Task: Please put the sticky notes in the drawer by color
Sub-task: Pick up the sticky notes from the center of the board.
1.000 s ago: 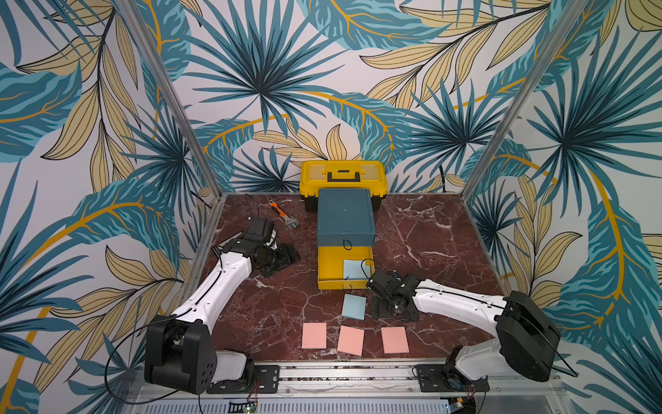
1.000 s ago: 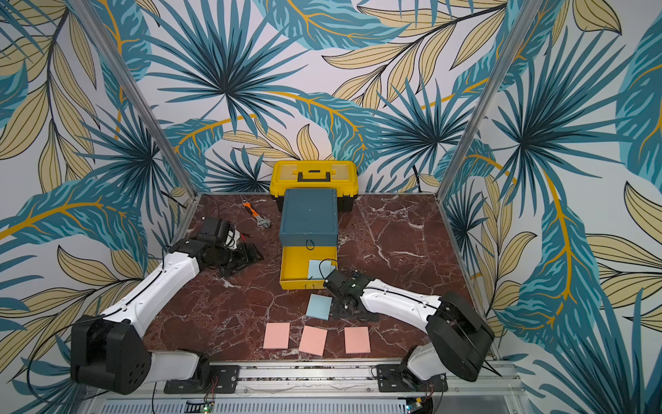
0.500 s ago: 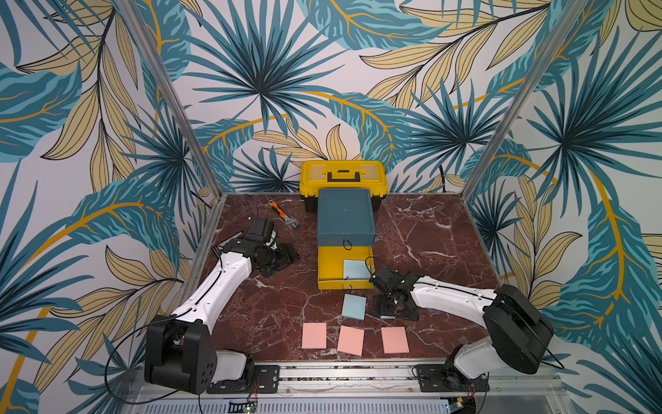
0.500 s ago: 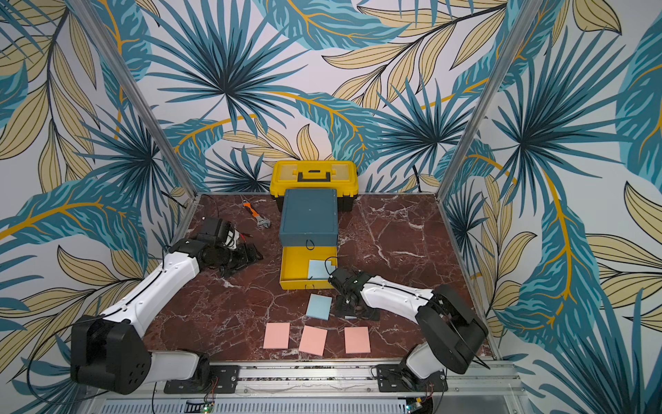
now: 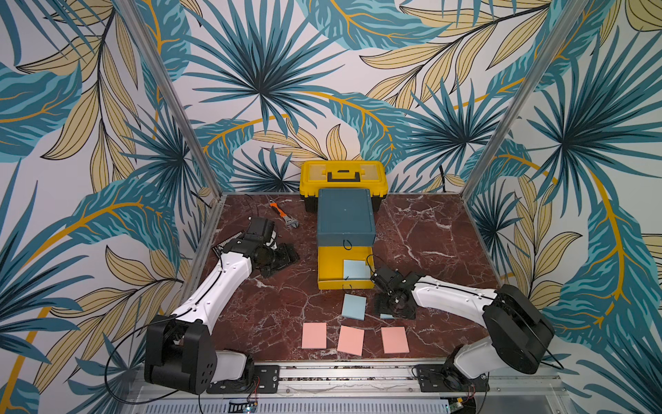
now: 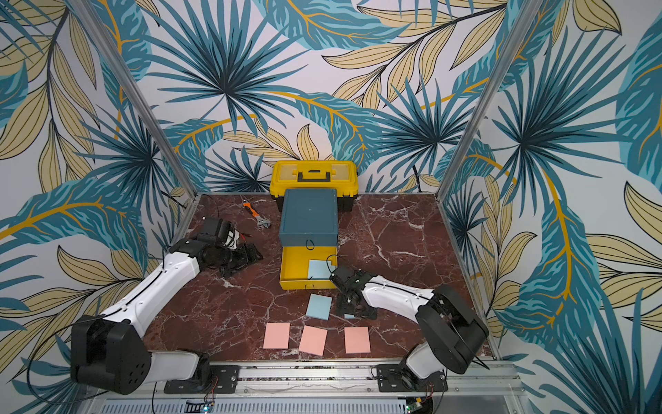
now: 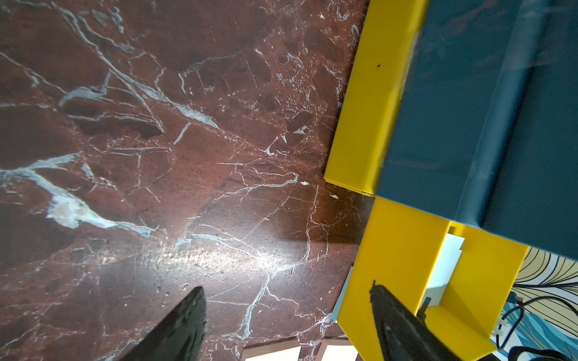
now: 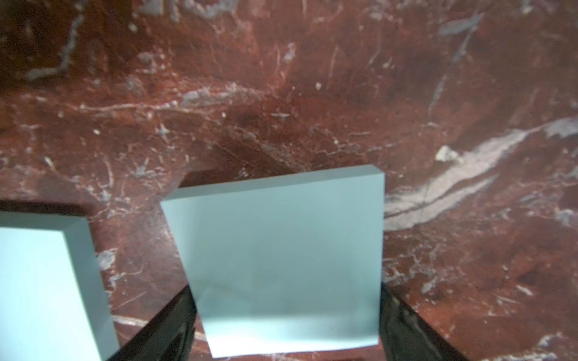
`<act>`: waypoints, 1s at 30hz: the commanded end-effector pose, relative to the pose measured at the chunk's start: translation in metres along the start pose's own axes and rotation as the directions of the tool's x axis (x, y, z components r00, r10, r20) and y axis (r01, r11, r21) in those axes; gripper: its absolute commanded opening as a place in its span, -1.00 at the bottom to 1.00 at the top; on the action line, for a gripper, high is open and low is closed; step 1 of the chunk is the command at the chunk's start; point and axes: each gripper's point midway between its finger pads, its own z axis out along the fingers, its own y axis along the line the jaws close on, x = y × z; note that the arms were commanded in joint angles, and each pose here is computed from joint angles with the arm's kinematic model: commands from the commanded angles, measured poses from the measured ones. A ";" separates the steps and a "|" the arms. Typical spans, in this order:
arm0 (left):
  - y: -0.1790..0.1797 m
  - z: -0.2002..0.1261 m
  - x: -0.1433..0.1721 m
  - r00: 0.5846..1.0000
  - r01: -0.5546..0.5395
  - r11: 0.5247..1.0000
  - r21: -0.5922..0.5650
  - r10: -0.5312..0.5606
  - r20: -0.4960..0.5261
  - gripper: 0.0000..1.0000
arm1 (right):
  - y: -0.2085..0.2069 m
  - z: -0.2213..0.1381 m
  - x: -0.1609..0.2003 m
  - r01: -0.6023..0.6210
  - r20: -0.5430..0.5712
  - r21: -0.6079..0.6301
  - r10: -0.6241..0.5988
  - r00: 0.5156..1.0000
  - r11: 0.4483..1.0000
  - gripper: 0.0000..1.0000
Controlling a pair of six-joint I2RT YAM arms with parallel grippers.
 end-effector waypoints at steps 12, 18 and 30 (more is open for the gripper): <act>-0.007 -0.002 -0.005 1.000 -0.011 1.000 0.013 0.010 0.022 0.69 | -0.012 -0.030 -0.004 -0.008 0.041 0.010 0.008 0.999 1.000 0.56; -0.008 0.000 -0.005 1.000 -0.010 1.000 0.018 0.010 0.020 0.69 | -0.012 -0.071 -0.024 0.016 0.126 0.003 -0.016 0.992 1.000 0.56; -0.009 0.002 -0.005 1.000 -0.010 1.000 0.023 0.009 0.020 0.69 | 0.011 -0.133 -0.059 0.101 0.251 -0.071 -0.080 0.965 0.992 0.49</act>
